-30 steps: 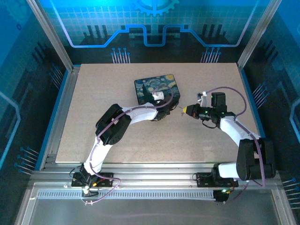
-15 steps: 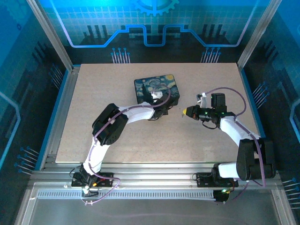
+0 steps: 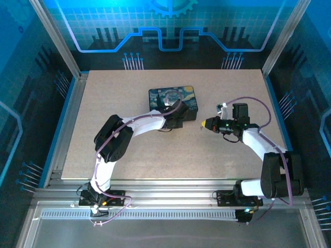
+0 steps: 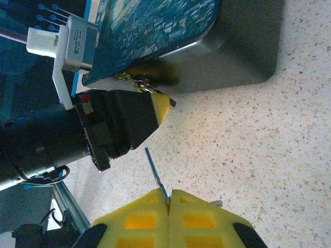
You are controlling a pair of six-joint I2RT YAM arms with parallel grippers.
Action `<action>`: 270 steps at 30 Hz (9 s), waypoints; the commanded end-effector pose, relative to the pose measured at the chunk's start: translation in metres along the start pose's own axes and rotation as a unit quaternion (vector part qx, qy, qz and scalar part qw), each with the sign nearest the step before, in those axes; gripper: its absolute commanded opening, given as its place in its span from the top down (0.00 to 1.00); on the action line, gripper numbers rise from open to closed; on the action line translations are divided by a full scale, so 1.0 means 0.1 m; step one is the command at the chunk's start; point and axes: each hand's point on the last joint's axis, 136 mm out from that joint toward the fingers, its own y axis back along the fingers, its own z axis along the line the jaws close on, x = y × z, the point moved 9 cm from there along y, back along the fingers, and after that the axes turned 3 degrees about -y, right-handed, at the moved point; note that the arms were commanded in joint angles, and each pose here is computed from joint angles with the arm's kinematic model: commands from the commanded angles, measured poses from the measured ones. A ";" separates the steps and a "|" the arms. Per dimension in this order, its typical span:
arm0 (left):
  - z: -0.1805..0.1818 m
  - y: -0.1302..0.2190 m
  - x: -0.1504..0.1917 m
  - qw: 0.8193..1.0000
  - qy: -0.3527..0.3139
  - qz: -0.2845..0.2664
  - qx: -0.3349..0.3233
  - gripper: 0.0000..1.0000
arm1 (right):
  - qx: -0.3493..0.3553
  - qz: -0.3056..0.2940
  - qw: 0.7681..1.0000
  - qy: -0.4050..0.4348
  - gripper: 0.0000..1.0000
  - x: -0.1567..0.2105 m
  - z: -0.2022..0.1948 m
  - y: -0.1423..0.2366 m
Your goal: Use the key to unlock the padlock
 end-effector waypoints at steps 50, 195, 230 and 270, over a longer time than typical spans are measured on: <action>0.34 1.27 -0.57 0.831 0.311 0.163 0.431 1.00 | -0.045 -0.038 0.978 0.200 1.00 0.06 0.86 -0.08; -0.22 -0.22 -0.08 0.459 -0.862 0.211 -0.048 0.40 | 0.088 -0.103 0.985 -0.104 0.98 -0.51 -0.41 0.69; -0.28 0.14 -0.21 0.529 -0.825 0.198 -0.008 0.82 | 0.079 -0.083 0.991 -0.064 0.98 -0.61 -0.22 0.57; 0.62 1.23 -0.68 0.746 -0.540 -0.093 0.380 0.85 | 0.097 0.024 0.995 0.012 0.97 -0.24 0.83 0.55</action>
